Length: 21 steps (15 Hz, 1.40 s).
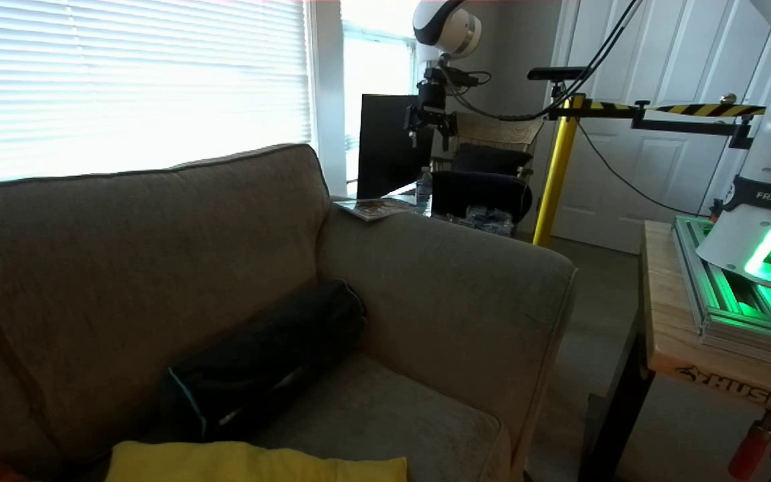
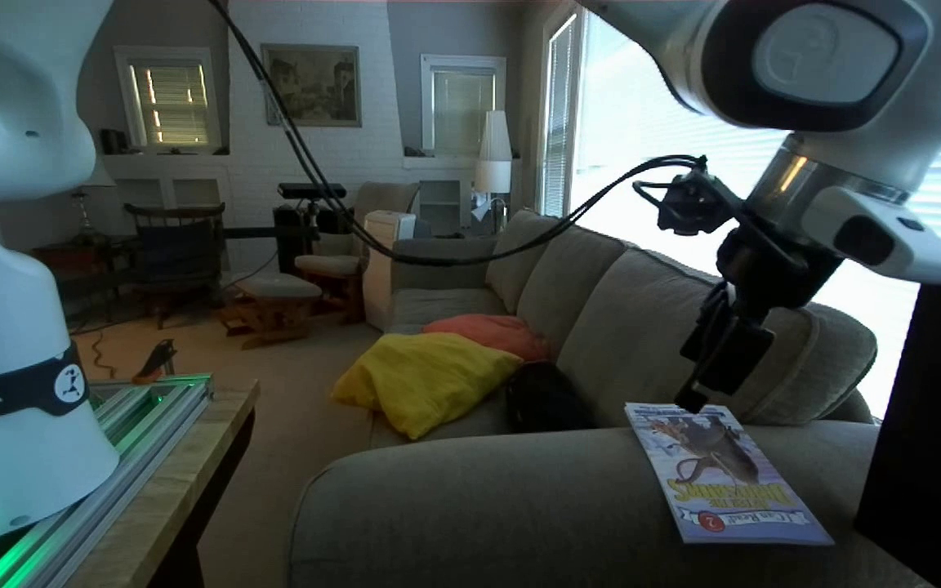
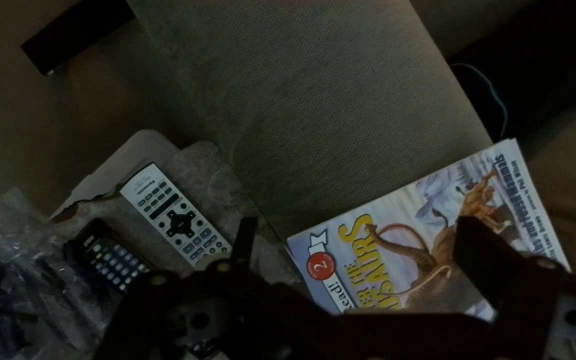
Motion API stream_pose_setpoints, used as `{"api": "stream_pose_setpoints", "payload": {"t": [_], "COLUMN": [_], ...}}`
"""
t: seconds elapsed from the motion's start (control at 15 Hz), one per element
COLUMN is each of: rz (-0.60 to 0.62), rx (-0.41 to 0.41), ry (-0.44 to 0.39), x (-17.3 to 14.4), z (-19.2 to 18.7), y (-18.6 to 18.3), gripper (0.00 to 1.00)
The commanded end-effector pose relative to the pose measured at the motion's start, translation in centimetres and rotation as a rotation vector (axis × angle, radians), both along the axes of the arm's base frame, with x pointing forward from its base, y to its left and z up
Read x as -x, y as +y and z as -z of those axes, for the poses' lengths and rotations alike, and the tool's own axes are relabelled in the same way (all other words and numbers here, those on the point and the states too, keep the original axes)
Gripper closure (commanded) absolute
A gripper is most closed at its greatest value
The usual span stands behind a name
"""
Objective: Put the thing soon the table
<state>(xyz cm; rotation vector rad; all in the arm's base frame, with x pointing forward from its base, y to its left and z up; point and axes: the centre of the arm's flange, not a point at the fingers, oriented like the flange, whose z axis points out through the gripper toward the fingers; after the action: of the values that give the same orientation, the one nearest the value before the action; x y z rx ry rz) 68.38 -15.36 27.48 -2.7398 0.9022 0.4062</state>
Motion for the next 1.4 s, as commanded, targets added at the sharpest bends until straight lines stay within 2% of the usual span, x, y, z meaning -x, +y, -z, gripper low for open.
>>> {"api": "stream_pose_setpoints", "payload": {"t": [0.0,0.27,0.6,0.73,1.0,1.33], "rz": [0.018,0.052,0.159,0.198,0.246,0.160], "rx": [-0.004,0.001,0.030,0.010,-0.081,-0.229], "ry": [0.008,-0.003,-0.174,-0.228,-0.279,-0.314], "x": [-0.3,-0.5,-1.6,-1.9,-2.6,-2.1], "z": [0.1,0.4,3.9,5.4,10.2,16.2], "y": [-0.8,-1.1,-2.2,-2.8,-4.3,-6.2], "gripper": [0.00,0.00,0.00,0.00,0.00,0.00]}}
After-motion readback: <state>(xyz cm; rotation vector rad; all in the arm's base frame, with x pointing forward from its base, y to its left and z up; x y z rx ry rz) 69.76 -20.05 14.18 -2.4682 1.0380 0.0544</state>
